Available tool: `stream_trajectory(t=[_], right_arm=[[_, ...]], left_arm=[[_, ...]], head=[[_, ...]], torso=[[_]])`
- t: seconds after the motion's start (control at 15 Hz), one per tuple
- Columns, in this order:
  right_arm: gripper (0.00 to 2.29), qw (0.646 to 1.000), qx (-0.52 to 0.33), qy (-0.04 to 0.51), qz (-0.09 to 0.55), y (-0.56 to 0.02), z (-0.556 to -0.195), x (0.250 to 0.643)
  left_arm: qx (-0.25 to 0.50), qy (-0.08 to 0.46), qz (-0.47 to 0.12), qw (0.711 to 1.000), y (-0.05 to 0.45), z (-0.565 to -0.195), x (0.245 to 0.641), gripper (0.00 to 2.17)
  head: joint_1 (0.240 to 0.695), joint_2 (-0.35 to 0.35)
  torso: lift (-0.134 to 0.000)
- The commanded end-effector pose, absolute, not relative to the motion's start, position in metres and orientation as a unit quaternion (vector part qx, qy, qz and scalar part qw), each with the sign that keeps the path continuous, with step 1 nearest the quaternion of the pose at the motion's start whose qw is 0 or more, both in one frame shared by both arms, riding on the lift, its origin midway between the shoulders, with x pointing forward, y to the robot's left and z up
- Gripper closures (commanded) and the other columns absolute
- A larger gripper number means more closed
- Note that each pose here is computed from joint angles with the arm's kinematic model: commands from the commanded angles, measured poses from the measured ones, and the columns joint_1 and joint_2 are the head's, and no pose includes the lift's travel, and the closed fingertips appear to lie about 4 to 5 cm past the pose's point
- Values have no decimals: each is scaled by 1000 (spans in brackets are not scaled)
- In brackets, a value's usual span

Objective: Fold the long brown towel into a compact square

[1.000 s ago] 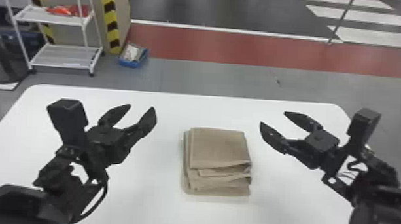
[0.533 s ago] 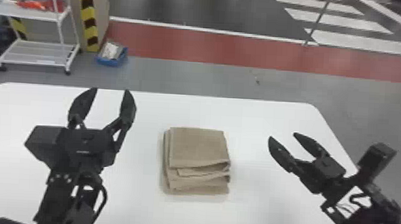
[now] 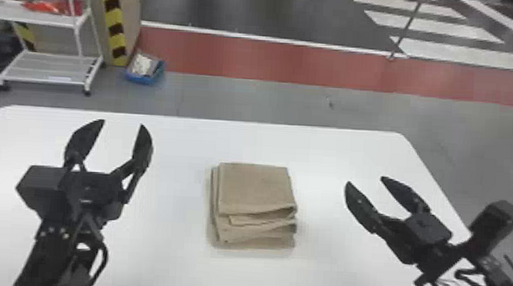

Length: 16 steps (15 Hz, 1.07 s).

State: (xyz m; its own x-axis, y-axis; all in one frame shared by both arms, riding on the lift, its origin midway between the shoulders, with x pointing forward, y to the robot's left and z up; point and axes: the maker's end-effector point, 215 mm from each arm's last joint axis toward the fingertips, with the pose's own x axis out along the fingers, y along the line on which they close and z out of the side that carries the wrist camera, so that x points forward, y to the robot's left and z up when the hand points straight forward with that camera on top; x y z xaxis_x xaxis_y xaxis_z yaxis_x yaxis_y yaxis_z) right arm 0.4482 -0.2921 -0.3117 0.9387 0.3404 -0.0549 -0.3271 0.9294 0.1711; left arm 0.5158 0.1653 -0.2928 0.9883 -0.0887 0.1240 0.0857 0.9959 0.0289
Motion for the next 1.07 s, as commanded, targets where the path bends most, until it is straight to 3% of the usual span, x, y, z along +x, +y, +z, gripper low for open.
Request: stream_trajectory(t=[0.0, 0.27, 0.53, 1.0], right_arm=[[66, 980, 81, 33, 176, -278, -306, 454], [73, 980, 61, 12, 188, -261, -293, 461], [83, 988, 45, -12, 150, -275, -282, 463], [87, 994, 42, -6, 101, -291, -286, 464]], left_arm=[[25, -36, -48, 998, 178, -300, 526, 431], [29, -39, -34, 998, 211, -293, 527, 431], [25, -57, -19, 998, 241, -280, 521, 431], [26, -57, -31, 998, 238, -280, 506, 431]], head=[[695, -154], [695, -104], [695, -51], [695, -56]], torso=[[-124], [-124], [-124], [-124]])
